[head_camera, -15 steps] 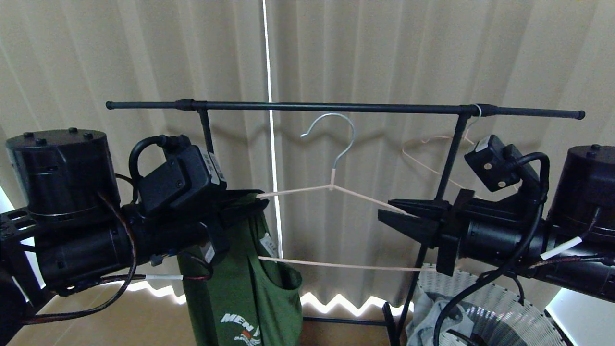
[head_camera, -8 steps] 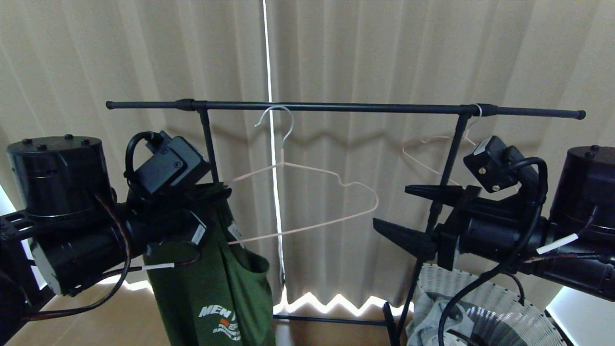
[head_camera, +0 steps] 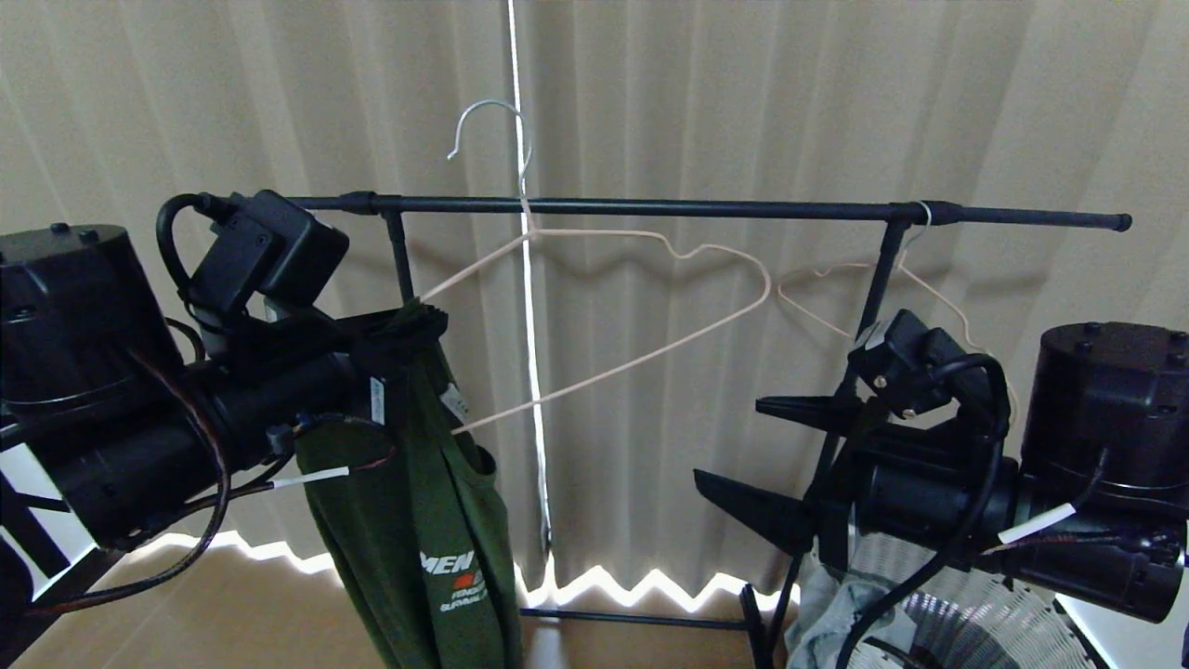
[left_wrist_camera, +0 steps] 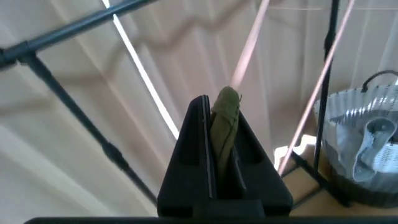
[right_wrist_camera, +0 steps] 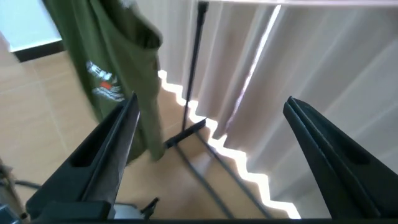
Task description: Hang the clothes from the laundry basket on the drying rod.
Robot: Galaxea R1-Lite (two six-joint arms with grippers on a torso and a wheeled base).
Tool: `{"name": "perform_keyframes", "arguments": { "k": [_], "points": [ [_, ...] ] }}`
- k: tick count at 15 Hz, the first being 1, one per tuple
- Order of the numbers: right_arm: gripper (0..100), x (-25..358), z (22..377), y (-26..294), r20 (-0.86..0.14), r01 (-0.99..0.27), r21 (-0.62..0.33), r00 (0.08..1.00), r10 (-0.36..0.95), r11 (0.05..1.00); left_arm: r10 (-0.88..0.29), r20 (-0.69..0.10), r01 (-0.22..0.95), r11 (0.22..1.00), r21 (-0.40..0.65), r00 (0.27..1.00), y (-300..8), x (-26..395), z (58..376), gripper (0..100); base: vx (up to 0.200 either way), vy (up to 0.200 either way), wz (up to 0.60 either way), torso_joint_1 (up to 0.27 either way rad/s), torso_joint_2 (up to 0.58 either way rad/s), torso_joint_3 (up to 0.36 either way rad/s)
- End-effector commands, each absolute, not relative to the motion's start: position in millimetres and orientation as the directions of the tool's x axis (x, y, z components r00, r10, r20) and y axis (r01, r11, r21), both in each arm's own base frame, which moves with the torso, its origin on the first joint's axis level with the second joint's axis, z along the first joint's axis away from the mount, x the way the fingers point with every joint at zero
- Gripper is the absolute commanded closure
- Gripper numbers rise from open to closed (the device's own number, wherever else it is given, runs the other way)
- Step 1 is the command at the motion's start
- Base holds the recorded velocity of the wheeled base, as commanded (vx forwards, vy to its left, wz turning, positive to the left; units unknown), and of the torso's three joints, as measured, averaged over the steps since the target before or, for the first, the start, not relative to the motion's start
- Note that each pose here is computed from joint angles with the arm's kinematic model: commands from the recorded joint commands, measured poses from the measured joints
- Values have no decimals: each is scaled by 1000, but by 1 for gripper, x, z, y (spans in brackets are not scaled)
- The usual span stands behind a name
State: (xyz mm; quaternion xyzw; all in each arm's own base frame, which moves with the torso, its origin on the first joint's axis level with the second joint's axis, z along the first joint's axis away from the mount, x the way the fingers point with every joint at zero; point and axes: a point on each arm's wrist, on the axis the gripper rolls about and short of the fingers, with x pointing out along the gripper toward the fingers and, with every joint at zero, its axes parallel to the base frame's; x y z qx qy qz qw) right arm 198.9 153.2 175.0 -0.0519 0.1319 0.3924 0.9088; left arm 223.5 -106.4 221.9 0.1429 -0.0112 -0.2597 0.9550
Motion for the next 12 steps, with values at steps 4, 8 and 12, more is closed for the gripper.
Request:
{"name": "perform_keyframes", "arguments": {
  "k": [4,8,12],
  "points": [
    [0,205,153,166,-336,-727,80,624,705,682,-654,-1,626,723,291,756,-111,222,229,100,0,0,0,0,0,0],
    [0,210,138,175,-314,-730,102,622,718,676,-704,54,659,686,309,708,-124,225,242,100,0,0,0,0,0,0],
    [0,211,134,183,-289,-743,101,614,734,661,-742,114,681,657,324,661,-142,225,245,100,0,0,0,0,0,0]
  ]
}}
